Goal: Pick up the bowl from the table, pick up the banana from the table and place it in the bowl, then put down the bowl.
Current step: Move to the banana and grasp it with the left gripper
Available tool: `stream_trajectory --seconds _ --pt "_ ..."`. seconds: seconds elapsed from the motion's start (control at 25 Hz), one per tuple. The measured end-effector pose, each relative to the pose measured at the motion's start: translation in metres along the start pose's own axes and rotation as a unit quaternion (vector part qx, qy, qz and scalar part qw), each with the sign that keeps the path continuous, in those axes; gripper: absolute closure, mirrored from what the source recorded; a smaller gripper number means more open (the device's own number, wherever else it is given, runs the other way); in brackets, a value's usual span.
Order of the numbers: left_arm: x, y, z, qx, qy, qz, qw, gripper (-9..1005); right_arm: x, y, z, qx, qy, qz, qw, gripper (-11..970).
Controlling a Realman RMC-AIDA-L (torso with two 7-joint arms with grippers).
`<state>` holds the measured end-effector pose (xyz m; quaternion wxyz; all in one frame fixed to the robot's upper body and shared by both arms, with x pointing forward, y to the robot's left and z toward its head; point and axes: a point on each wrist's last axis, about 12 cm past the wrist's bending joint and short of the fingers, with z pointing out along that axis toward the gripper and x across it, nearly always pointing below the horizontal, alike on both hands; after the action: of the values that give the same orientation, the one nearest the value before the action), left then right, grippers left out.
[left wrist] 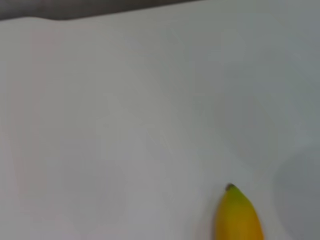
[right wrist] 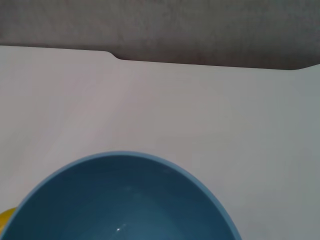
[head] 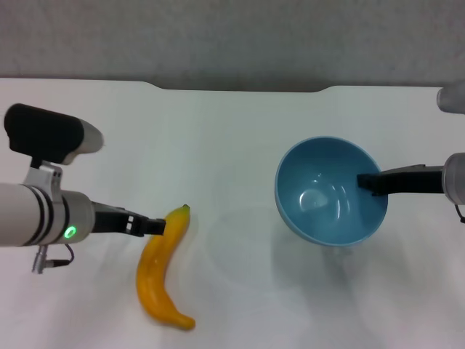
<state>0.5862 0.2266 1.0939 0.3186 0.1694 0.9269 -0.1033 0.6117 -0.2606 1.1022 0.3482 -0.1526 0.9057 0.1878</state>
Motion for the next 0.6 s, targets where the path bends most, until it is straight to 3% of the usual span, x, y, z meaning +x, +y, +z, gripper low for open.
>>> stream_trajectory --seconds 0.32,0.6 --pt "-0.003 -0.028 0.002 0.009 0.004 0.035 0.999 119 0.000 -0.006 -0.005 0.006 -0.007 0.009 1.000 930" --pt "-0.002 -0.024 0.005 -0.009 0.005 0.026 1.000 118 0.000 -0.007 -0.006 0.007 -0.008 0.010 1.000 930"
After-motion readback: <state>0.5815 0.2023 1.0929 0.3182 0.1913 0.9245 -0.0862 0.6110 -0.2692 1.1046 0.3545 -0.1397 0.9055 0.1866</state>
